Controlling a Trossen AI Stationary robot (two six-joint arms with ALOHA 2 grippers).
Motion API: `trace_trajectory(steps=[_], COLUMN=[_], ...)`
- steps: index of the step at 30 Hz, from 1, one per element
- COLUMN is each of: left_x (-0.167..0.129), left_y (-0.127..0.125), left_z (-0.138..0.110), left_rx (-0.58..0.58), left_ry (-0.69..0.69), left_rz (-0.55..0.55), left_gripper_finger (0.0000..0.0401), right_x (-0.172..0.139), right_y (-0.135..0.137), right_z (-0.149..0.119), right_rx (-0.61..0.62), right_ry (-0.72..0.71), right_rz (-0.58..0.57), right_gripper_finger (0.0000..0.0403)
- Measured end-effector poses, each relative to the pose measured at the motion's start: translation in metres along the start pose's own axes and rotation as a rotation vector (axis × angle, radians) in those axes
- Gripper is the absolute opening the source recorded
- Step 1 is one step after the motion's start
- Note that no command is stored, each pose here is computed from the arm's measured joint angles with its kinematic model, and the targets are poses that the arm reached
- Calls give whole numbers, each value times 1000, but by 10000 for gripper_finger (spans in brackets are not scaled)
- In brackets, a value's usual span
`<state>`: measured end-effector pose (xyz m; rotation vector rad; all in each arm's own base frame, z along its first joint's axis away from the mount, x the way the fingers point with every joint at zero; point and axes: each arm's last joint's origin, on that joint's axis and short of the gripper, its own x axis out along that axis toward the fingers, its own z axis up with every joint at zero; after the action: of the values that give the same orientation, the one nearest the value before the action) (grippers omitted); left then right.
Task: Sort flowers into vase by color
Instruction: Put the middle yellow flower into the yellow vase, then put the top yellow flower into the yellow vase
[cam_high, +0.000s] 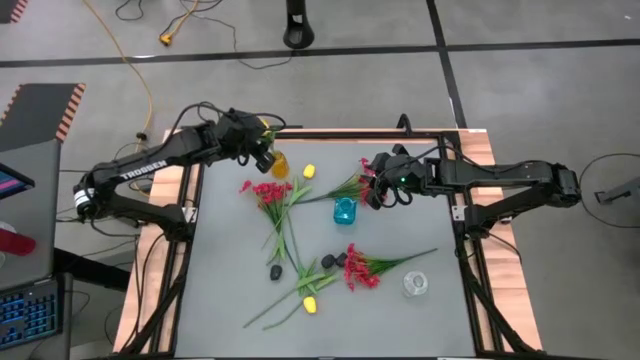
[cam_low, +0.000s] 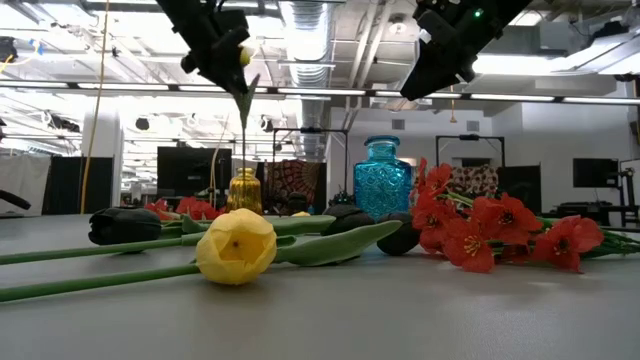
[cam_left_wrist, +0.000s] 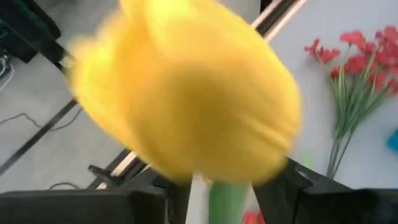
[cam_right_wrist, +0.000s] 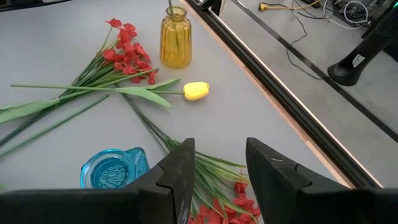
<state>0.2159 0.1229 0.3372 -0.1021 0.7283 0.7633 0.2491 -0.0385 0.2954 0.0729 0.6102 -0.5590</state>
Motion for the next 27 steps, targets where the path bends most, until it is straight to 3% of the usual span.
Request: trace_trajectory(steps=[13, 27], left_x=[-32, -57], left_y=[10, 14], left_z=[10, 32], left_rx=[55, 57], left_ry=[115, 13], left_rz=[4, 8], left_gripper_finger=[155, 155], right_x=[0, 0], right_y=[0, 0], right_z=[0, 0], right_rx=[0, 0], right_ry=[0, 0], right_rz=[0, 0], right_gripper_finger=[168, 168])
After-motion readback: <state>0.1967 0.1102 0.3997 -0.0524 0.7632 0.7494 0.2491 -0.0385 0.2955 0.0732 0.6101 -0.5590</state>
